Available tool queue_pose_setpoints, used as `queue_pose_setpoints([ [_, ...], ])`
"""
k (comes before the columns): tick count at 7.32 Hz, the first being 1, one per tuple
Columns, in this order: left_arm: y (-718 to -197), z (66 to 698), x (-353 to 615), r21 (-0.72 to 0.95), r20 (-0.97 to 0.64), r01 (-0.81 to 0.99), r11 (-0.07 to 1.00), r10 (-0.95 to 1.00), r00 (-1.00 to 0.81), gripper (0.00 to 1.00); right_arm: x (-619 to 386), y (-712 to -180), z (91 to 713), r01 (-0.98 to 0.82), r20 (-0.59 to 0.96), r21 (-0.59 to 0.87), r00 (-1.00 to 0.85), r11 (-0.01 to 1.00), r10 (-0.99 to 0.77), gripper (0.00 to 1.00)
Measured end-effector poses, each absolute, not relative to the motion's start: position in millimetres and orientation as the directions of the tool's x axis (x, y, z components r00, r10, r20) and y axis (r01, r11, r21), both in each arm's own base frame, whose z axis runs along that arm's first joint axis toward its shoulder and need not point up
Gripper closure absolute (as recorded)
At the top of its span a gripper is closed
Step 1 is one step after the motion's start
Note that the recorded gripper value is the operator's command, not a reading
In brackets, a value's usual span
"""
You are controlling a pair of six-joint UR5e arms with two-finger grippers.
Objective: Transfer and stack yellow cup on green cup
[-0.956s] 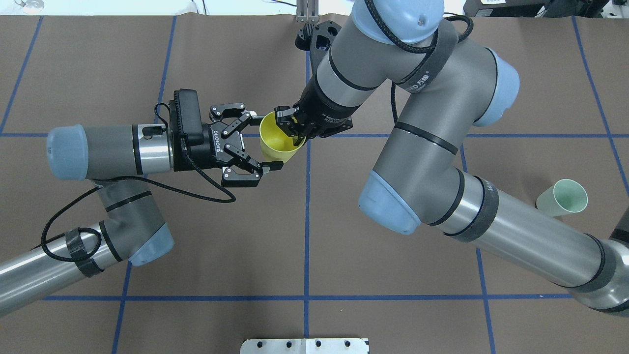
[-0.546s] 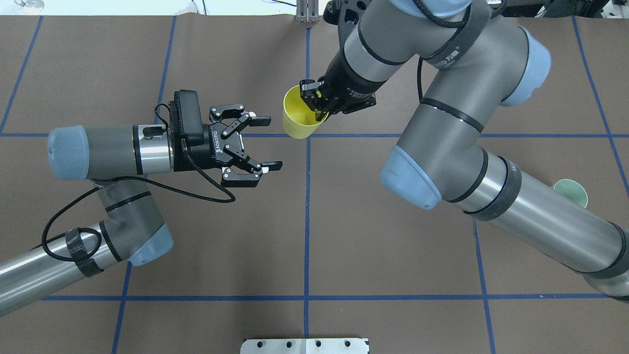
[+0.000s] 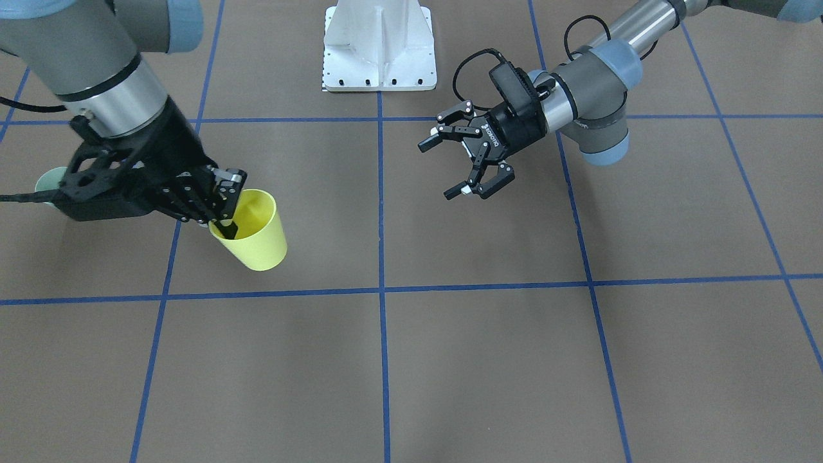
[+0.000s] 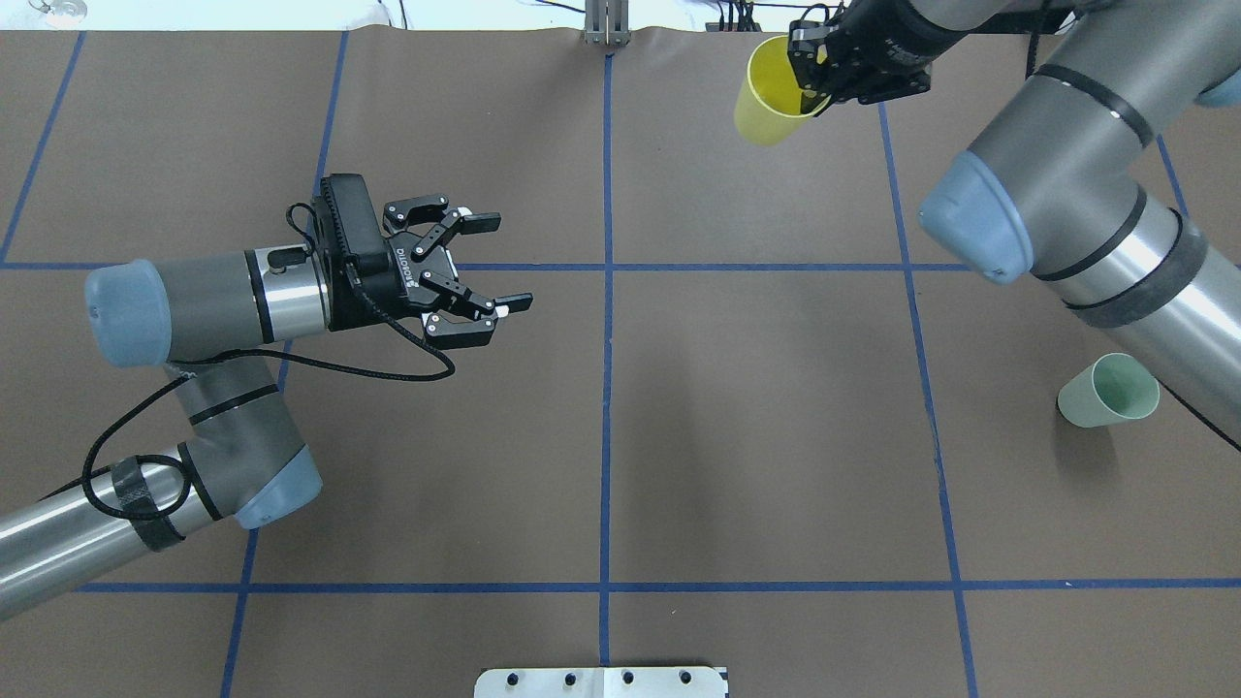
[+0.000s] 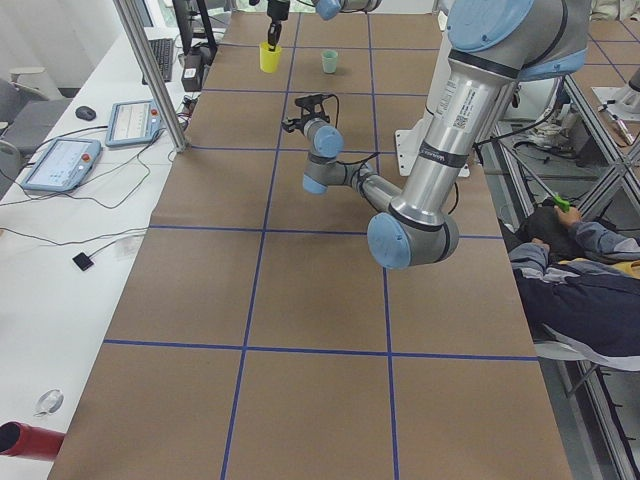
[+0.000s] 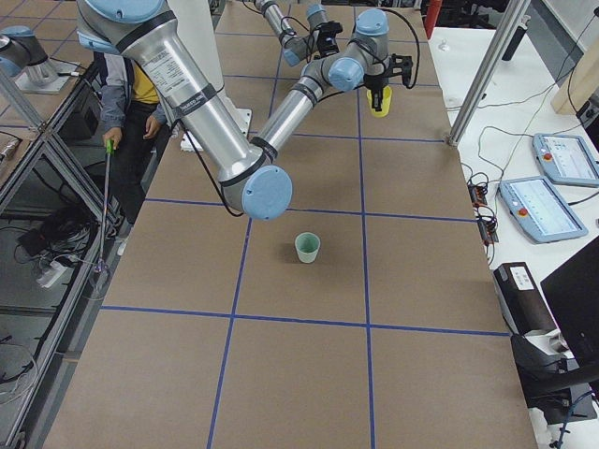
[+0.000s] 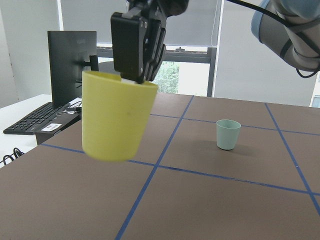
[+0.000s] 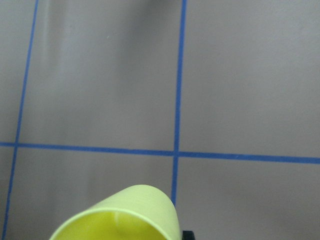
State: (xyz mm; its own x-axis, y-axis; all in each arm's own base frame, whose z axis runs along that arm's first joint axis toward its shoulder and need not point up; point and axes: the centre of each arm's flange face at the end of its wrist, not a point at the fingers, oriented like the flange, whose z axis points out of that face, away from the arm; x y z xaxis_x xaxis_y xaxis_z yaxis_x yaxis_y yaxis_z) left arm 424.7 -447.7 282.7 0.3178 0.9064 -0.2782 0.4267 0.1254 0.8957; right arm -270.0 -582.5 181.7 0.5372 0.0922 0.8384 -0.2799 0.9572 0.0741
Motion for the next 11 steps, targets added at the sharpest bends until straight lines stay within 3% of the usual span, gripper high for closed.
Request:
queue_pose_setpoints([
  [3, -501.0, 327.1, 385.9, 0.929, -0.351, 0.303, 0.215, 0.775, 0.525, 0.01, -203.3, -591.8, 241.2, -0.280, 0.797, 0.138, 0.601, 0.950, 0.062, 1.00],
  [5, -557.4, 351.8, 340.1, 0.917, -0.375, 0.136, 0.376, 0.690, 0.619, 0.01, -191.4, -580.8, 258.1, -0.270, 0.789, 0.145, 0.612, 0.952, 0.053, 1.00],
  [8, -623.0, 401.9, 233.5, 0.703, -0.516, -0.042, 0.710, 0.550, 0.656, 0.00, -178.3, -556.1, 295.6, -0.235, 0.770, 0.157, 0.638, 0.959, 0.030, 1.00],
  [11, -635.7, 458.0, 105.0, 0.574, -0.508, -0.201, 0.793, 0.538, 0.673, 0.00, -167.9, -526.8, 324.3, -0.116, 0.757, 0.212, 0.648, 0.970, -0.088, 1.00],
])
